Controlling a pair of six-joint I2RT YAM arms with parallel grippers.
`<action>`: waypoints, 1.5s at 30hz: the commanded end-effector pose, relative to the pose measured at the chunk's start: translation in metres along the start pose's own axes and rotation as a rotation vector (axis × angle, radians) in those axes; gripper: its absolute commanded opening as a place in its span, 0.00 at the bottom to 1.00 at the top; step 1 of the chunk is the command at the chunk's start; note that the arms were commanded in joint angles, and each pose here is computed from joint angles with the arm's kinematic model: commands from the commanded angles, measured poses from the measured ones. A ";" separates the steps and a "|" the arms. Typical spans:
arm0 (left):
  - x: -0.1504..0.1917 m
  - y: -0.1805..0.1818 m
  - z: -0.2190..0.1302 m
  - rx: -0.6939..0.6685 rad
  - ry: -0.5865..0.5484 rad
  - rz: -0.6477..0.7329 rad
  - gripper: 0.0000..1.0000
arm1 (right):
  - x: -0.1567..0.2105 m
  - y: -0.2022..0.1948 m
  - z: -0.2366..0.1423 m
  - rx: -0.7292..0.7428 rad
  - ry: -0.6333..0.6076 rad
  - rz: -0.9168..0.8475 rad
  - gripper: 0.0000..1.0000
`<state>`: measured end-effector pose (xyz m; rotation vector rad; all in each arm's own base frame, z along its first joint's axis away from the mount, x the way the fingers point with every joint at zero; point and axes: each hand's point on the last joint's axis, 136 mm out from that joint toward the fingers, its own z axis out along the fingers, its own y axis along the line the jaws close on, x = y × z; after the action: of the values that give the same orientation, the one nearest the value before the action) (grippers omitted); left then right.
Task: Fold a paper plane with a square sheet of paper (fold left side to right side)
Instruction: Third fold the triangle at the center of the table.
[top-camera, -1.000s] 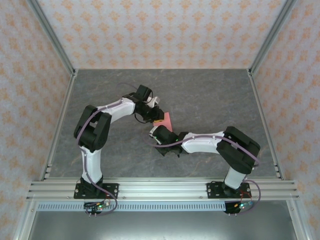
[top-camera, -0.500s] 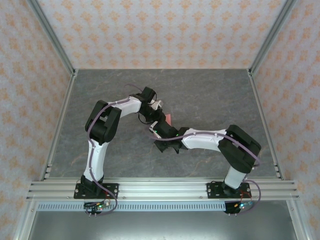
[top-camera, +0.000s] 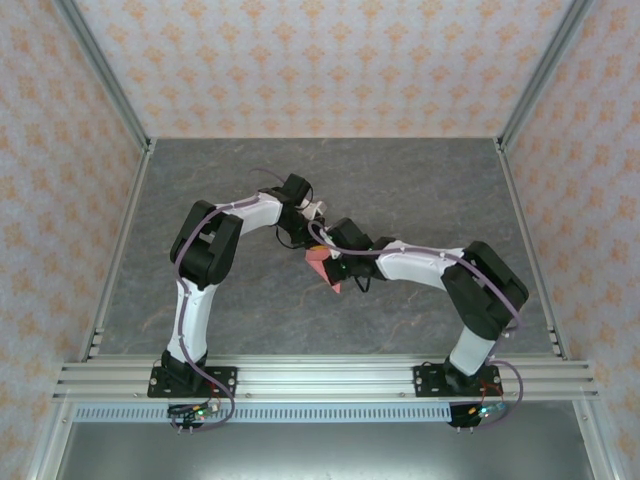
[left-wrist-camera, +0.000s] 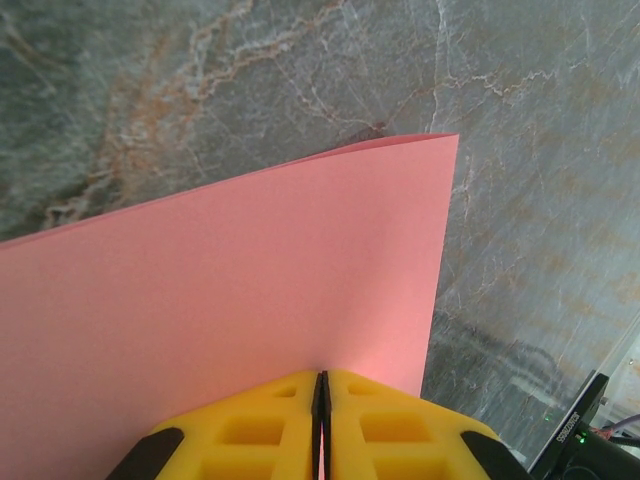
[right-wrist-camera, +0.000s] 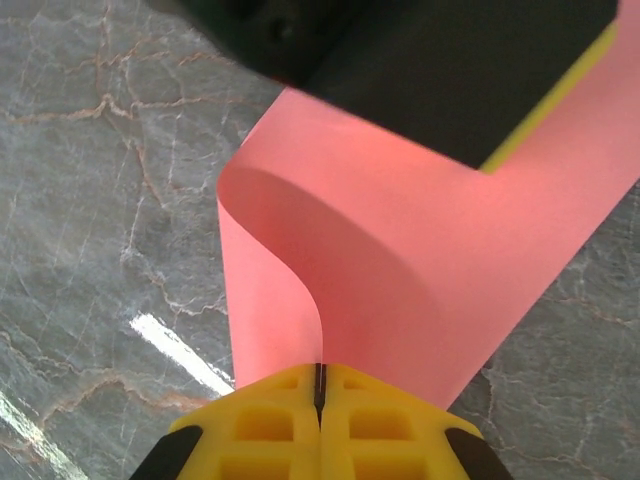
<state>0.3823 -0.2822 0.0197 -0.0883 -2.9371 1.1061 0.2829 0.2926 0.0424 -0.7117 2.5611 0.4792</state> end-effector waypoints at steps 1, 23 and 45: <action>0.022 0.020 0.016 -0.050 0.077 -0.039 0.12 | -0.001 -0.001 0.006 -0.043 0.001 0.072 0.00; 0.026 0.022 0.019 -0.060 0.085 -0.041 0.10 | 0.004 -0.022 0.012 -0.001 0.008 0.147 0.00; 0.026 0.021 0.018 -0.062 0.085 -0.039 0.10 | 0.007 -0.022 0.008 -0.006 0.020 0.152 0.00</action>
<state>0.3817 -0.2822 0.0193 -0.0881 -2.9357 1.1052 0.2946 0.2774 0.0245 -0.5491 2.6445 0.5134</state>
